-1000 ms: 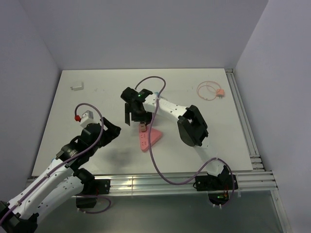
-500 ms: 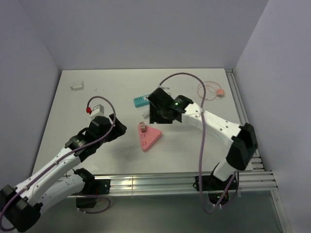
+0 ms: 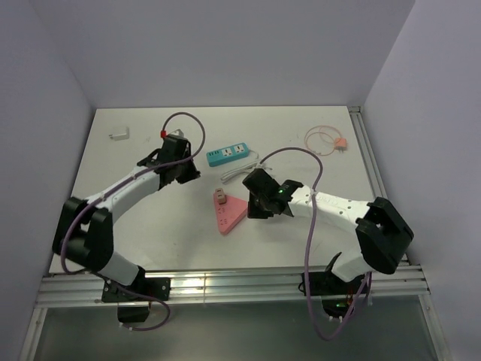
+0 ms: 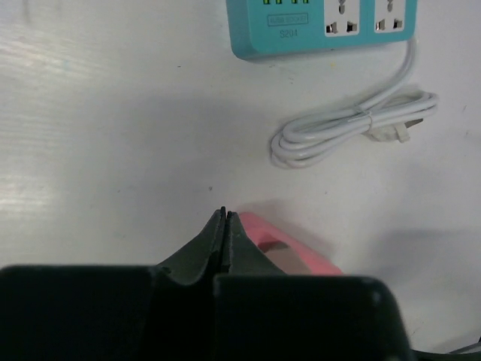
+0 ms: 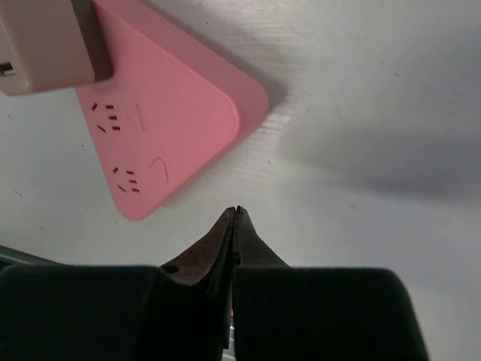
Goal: Insert the plug
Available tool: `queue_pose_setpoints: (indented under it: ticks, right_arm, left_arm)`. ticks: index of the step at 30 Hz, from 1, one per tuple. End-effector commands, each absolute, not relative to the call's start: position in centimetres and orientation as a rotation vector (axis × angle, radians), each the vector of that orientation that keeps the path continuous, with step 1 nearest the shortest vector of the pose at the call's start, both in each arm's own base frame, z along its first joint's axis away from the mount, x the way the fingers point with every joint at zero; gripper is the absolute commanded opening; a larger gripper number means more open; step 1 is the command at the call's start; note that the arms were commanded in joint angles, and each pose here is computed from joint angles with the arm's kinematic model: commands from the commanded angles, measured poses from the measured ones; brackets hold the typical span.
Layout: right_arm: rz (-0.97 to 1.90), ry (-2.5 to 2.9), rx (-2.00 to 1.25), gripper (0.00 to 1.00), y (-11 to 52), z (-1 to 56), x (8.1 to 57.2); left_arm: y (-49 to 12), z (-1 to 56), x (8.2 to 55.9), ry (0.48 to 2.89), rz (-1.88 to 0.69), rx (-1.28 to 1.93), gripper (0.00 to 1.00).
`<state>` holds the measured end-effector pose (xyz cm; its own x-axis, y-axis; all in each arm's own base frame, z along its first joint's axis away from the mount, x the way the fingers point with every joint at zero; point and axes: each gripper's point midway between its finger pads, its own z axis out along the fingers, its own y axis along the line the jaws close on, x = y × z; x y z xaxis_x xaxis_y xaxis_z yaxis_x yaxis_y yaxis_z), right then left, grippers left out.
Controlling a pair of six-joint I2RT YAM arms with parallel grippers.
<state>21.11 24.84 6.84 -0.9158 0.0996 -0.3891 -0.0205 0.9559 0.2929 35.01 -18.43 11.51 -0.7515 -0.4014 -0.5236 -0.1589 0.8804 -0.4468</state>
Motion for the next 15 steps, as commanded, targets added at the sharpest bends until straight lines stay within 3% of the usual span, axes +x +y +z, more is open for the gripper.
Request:
queue_pose_setpoints:
  ticks: [1, 15]
  right_arm:
    - [0.518, 2.643, 0.106, 0.00, 27.7, 6.7, 23.4]
    - [0.409, 2.727, 0.183, 0.00, 27.5, 2.0, 24.4]
  left_arm:
    - [-20.9, 12.2, 37.6, 2.390, -0.598, -0.278, 0.00]
    - [-24.9, 8.3, 39.5, 2.358, -0.848, -0.190, 0.00]
